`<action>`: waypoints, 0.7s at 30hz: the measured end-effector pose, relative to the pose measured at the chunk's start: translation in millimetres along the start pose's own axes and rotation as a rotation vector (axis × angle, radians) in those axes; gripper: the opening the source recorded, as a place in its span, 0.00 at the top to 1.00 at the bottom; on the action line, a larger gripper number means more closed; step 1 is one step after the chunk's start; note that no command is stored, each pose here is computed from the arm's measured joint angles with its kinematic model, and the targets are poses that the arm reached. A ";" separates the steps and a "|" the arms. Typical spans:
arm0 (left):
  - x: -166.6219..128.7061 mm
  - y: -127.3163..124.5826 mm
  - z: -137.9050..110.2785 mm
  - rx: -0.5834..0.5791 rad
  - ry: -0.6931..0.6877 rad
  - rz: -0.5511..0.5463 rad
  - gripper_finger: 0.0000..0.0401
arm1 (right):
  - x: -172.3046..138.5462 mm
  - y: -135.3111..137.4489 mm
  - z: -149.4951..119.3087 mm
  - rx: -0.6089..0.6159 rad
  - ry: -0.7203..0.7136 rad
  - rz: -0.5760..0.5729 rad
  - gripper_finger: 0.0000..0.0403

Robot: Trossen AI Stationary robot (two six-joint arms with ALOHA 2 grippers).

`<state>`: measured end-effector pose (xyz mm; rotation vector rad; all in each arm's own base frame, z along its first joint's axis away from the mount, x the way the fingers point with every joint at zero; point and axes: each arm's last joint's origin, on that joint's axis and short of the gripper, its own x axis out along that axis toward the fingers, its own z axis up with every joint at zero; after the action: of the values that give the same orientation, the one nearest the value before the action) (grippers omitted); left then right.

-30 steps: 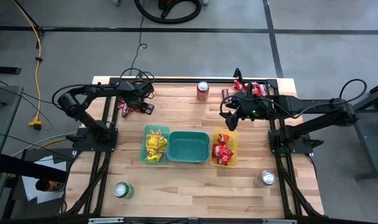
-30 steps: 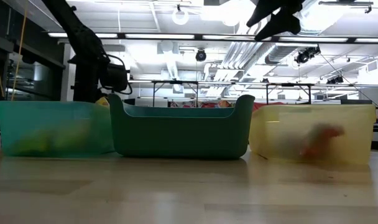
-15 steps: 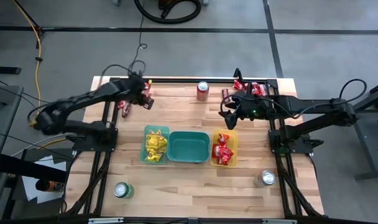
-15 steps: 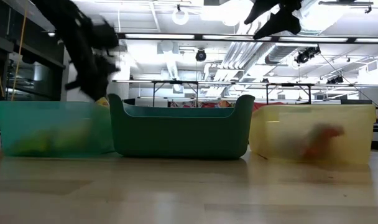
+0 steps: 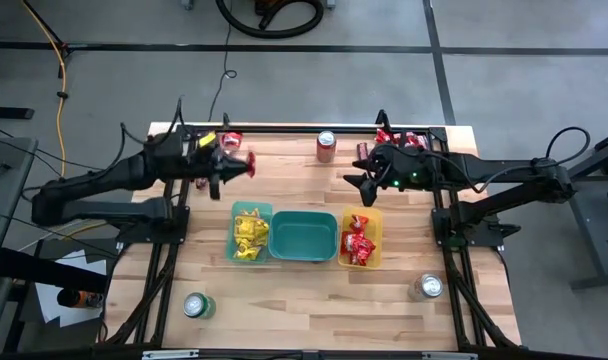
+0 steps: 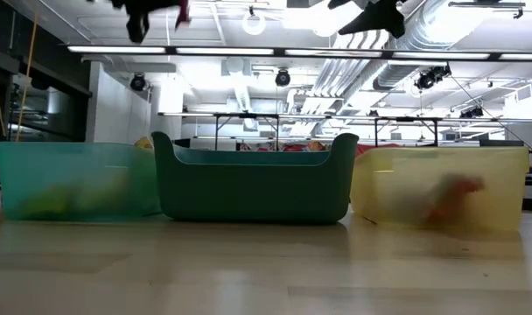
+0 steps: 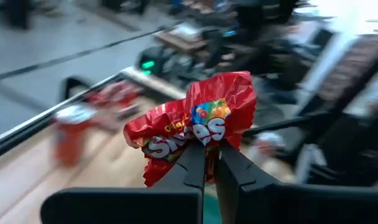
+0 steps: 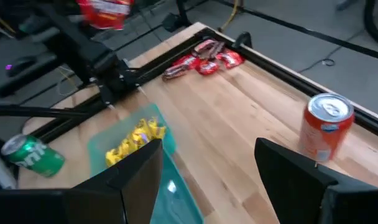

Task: Sort candy
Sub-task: Put the red candy into the yellow bin

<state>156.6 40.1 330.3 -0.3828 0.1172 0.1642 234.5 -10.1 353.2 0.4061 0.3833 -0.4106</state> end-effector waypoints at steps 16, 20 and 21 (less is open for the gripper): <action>46.9 -55.0 -21.2 0.293 -0.045 -0.166 1.00 | 43.1 37.4 19.8 -0.079 -0.216 0.465 0.38; 59.6 -55.1 -27.8 0.332 -0.023 -0.171 1.00 | 69.4 40.6 12.9 -0.080 -0.217 0.459 0.38; 62.5 -55.2 -29.0 0.340 -0.022 -0.171 1.00 | 73.9 41.3 11.6 -0.075 -0.216 0.459 0.38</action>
<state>225.4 -12.9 314.6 -0.0513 0.0878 -0.0212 319.1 -3.1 343.3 0.3595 0.0872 0.0092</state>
